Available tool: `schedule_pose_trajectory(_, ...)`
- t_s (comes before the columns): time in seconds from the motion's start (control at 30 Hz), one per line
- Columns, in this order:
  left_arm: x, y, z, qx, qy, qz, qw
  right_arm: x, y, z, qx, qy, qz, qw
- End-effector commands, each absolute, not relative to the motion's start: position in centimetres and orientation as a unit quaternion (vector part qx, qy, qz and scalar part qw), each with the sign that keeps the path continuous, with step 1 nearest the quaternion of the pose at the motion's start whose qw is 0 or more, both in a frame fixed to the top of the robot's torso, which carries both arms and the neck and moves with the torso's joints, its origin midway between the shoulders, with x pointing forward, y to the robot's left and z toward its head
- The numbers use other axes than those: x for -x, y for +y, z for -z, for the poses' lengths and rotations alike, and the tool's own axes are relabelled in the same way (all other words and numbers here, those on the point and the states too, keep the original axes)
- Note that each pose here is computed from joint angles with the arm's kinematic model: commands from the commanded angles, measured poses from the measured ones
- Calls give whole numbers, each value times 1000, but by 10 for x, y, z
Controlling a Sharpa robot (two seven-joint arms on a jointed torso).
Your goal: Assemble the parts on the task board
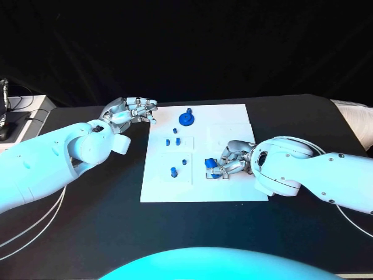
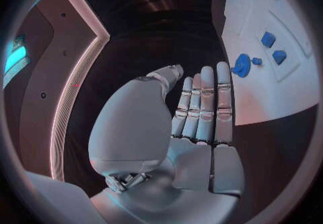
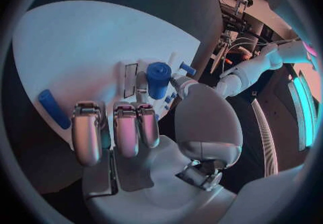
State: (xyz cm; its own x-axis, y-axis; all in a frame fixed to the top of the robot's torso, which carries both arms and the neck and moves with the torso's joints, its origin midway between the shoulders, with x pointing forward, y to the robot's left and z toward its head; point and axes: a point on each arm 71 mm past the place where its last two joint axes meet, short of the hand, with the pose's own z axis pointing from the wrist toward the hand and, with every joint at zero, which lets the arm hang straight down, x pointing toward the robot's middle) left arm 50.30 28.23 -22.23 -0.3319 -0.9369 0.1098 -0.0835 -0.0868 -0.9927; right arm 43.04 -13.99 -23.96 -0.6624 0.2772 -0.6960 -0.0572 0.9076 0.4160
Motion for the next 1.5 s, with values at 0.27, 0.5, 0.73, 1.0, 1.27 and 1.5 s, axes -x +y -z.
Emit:
schedule_pose_trajectory(0.27,-502,280,221,446,568,591,358,-430,-140,239,-48,883,-203,422)
schedule_pose_trajectory(0.5,-502,281,221,446,568,591,358,-427,-141,238,-43,879,-204,429)
schedule_pose_trajectory(0.73,-502,281,221,446,568,591,358,-425,-143,238,-38,877,-203,434)
schedule_pose_trajectory(1.0,-502,282,221,447,569,591,358,-423,-142,237,-37,875,-208,435)
schedule_pose_trajectory(1.27,-502,282,221,447,569,590,357,-420,-140,236,-43,874,-218,432)
schedule_pose_trajectory(1.5,-503,284,222,448,569,589,359,-416,-142,234,-47,873,-224,430)
